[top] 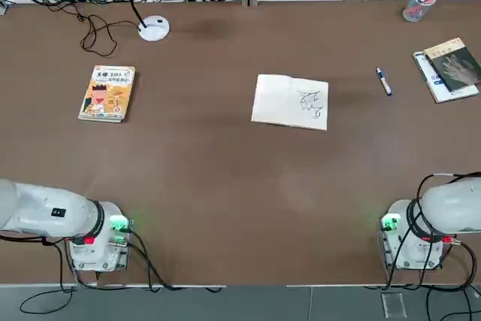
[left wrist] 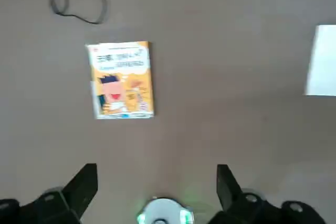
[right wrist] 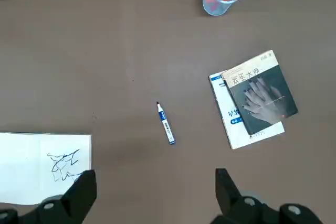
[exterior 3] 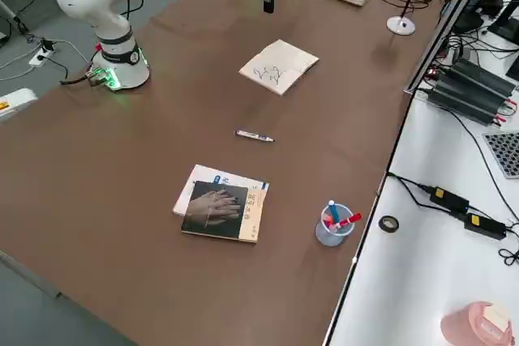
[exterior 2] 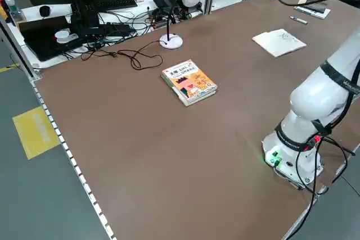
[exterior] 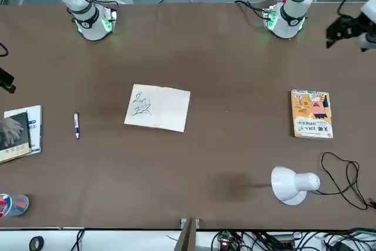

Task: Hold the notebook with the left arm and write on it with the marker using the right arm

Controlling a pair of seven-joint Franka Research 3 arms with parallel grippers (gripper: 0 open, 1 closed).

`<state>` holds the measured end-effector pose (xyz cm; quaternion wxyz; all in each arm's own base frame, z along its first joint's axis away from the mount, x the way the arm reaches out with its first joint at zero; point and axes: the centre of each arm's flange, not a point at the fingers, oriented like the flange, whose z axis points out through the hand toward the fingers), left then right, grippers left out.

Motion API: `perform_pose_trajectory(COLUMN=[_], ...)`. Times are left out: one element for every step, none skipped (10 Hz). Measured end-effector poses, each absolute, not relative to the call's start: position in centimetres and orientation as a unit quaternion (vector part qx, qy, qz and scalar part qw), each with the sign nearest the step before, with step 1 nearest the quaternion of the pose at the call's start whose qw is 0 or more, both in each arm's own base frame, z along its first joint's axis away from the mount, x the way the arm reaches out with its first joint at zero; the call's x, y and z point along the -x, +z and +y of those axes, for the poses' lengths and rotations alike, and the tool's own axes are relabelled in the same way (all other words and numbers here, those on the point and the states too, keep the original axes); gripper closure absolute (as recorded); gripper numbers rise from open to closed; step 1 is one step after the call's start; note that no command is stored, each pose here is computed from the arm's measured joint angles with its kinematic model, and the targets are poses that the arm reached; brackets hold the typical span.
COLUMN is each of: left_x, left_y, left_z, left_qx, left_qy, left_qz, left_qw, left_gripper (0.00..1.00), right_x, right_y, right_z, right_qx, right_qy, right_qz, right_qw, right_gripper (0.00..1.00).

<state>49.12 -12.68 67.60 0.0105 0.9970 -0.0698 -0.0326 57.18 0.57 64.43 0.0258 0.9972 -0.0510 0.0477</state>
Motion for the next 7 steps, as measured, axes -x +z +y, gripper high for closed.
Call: perform_pose_trajectory(left_x=[-48.8, -48.4, -48.0, -47.6, -47.0, -46.5, -46.2], left_y=[67.5, 67.2, 66.9, 66.5, 66.1, 65.6, 65.1], left_z=[-14.4, -16.1, -18.2, -20.4, -22.5, -24.6, -26.4], left_qx=[-0.997, -0.997, -0.997, -0.997, -0.997, -0.997, -0.996], left_qy=[-0.036, -0.039, -0.041, -0.041, -0.043, -0.044, -0.043], left_qz=[-0.068, -0.067, -0.067, -0.066, -0.066, -0.069, -0.071], left_qw=[0.018, 0.021, 0.02, 0.018, 0.016, 0.015, 0.015], left_gripper=[0.0, 0.0, 0.0, 0.0, 0.0, 0.0, 0.0], right_x=[-57.2, -57.2, -57.2, -57.2, -57.2, -57.2, -57.2], right_y=[64.4, 64.4, 64.4, 64.4, 64.4, 64.4, 64.4], right_z=[0.6, 0.6, 0.6, 0.6, 0.7, 0.7, 0.7], right_qx=[-0.997, -0.997, -0.997, -0.997, -0.997, -0.997, -0.997], right_qy=[0.048, 0.048, 0.048, 0.048, 0.048, 0.048, 0.048], right_qz=[-0.051, -0.051, -0.05, -0.05, -0.05, -0.05, -0.05], right_qw=[0.026, 0.026, 0.026, 0.026, 0.026, 0.026, 0.026], right_gripper=[0.0, 0.0, 0.0, 0.0, 0.0, 0.0, 0.0])
